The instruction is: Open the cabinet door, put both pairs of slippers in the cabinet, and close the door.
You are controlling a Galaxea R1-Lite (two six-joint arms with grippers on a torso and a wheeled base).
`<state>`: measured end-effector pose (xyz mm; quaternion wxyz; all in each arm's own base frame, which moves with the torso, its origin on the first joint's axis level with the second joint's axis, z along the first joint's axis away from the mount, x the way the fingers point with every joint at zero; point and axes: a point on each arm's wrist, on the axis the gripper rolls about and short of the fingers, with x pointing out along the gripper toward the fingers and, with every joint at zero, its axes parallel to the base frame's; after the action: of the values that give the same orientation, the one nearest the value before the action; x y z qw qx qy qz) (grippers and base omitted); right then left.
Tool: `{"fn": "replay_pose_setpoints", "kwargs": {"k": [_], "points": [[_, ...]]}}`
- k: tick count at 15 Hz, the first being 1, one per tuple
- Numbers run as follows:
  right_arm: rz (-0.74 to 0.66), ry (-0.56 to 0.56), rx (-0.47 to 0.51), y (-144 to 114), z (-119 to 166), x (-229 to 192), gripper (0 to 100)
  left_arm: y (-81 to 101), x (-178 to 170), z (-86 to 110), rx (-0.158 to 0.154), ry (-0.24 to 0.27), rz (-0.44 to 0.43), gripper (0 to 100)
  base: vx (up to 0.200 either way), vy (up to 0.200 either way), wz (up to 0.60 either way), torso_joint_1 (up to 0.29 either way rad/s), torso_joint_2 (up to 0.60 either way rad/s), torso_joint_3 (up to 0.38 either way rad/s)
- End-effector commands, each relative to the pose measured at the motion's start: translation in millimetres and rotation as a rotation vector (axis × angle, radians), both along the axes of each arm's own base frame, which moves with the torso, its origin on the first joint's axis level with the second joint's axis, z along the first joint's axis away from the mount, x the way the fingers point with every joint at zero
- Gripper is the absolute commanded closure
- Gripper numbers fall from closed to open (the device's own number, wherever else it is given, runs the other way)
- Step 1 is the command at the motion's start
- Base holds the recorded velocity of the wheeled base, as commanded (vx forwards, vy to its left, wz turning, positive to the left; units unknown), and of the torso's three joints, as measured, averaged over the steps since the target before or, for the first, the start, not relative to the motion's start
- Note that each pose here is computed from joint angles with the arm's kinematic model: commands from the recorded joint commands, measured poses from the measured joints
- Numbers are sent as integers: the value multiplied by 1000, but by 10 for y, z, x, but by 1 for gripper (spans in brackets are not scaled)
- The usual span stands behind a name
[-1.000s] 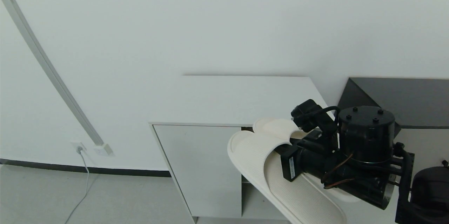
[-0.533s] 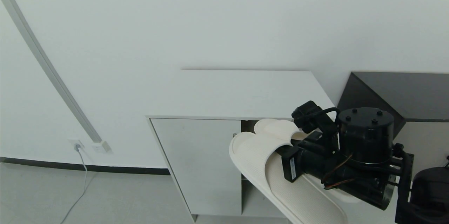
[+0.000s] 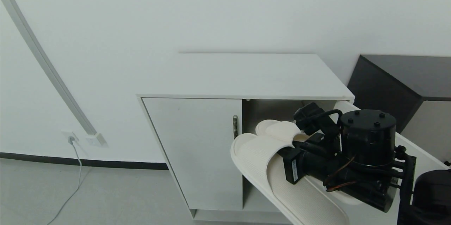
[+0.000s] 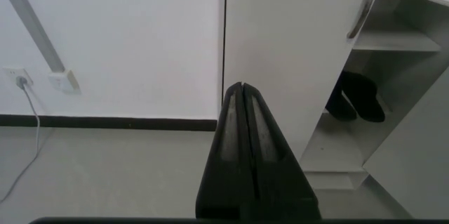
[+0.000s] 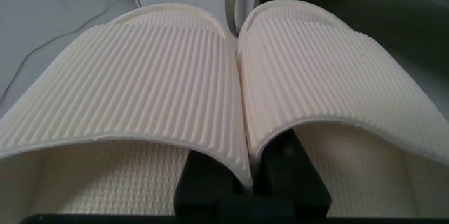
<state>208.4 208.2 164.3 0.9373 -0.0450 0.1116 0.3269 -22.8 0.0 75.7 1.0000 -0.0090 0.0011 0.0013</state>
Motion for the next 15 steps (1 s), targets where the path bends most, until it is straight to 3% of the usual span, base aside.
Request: {"fn": "replay_pose_setpoints", "kwargs": {"k": [1, 15], "points": [[0, 2, -2, 4, -9, 3, 100, 0, 1, 1, 0, 1, 1, 100, 0, 0, 0, -188, 515, 295], [9, 1, -23, 3, -42, -6, 100, 0, 1, 1, -2, 1, 1, 100, 0, 0, 0, -144, 478, 330]]}}
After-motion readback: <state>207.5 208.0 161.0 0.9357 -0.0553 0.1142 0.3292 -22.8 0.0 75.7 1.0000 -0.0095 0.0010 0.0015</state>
